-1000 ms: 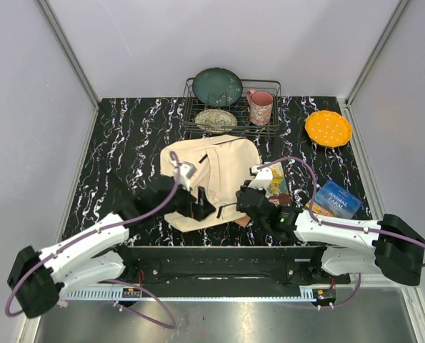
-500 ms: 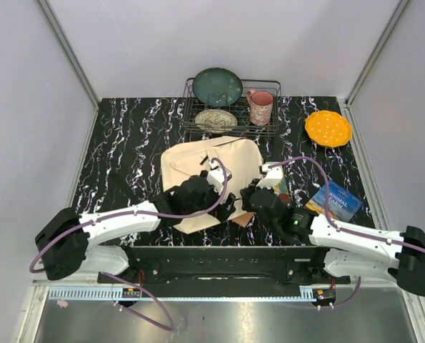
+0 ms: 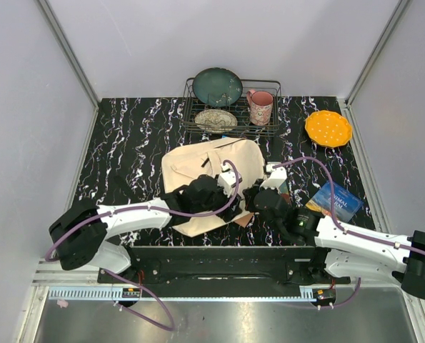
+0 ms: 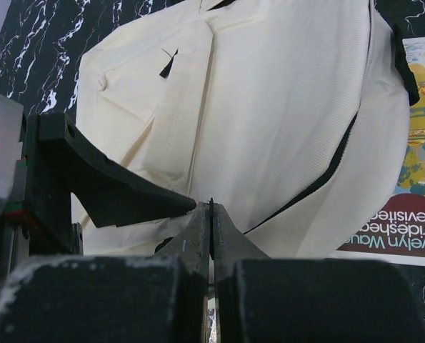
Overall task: Pack the student bag
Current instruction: Unzip the student bag at the center of the board.
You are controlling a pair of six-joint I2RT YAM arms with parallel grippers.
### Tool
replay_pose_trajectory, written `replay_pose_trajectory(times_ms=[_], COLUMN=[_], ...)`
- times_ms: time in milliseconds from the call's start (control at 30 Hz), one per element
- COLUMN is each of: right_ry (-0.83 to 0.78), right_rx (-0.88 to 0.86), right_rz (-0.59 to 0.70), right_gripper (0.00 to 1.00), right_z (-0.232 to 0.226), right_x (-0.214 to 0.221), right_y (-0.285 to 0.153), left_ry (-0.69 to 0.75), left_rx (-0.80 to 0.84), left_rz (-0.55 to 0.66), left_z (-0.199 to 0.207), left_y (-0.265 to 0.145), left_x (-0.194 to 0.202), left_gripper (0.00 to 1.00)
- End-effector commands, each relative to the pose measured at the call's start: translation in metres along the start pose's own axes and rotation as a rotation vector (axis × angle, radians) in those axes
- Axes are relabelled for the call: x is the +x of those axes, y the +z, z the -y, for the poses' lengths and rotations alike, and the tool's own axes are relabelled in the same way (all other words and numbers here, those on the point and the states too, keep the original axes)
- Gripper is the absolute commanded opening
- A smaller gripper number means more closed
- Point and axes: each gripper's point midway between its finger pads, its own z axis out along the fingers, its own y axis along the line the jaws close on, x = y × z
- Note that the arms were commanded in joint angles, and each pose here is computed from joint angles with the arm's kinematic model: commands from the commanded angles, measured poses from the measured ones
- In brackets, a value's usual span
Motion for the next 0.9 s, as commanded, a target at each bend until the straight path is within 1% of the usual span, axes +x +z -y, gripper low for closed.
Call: replay_pose_trajectory(times_ms=[0,33,67,133,167,233,367,567,633,800,867], right_ry=[0.052,0.054,0.053,0.053,0.055,0.049,0.039,0.02,0.025,-0.001,-0.002], right_rx=[-0.022,-0.022,-0.026,-0.023,-0.021,-0.015,0.007,0.089,0.12,0.13,0.125], right_rz=[0.06,0.06,0.062,0.066,0.071,0.076,0.097,0.109,0.117,0.142,0.151], right_gripper=[0.0,0.0,0.0,0.0,0.0,0.0,0.0,0.0,0.0,0.0,0.0], right_z=[-0.011,-0.011,-0.012,-0.011,-0.011,-0.01,-0.006,0.015,0.027,0.03,0.029], right_x=[-0.024,-0.025,-0.026,-0.027,-0.028,-0.03,-0.036,-0.049,-0.058,-0.076,-0.084], right_y=[-0.004,-0.004,-0.004,-0.005,-0.005,-0.006,-0.006,0.0,0.006,0.011,0.013], left_ry=[0.006,0.003,0.0,-0.006,-0.009,-0.017,-0.036,-0.055,-0.062,-0.074,-0.079], left_rx=[0.101,0.103,0.101,0.111,0.112,0.106,0.096,0.085,0.045,-0.051,-0.067], left_rz=[0.11,0.111,0.108,0.102,0.099,0.098,0.089,0.066,0.047,0.026,-0.001], left_z=[0.025,0.025,0.025,0.026,0.027,0.026,0.024,0.022,0.015,-0.003,-0.007], left_y=[0.003,0.004,0.005,0.006,0.006,0.005,0.0,-0.014,-0.019,-0.036,-0.039], left_x=[-0.037,-0.038,-0.037,-0.035,-0.034,-0.032,-0.024,-0.009,-0.001,0.018,0.028], left_gripper=[0.61,0.56,0.44,0.32,0.2,0.01,0.0,0.0,0.0,0.0,0.0])
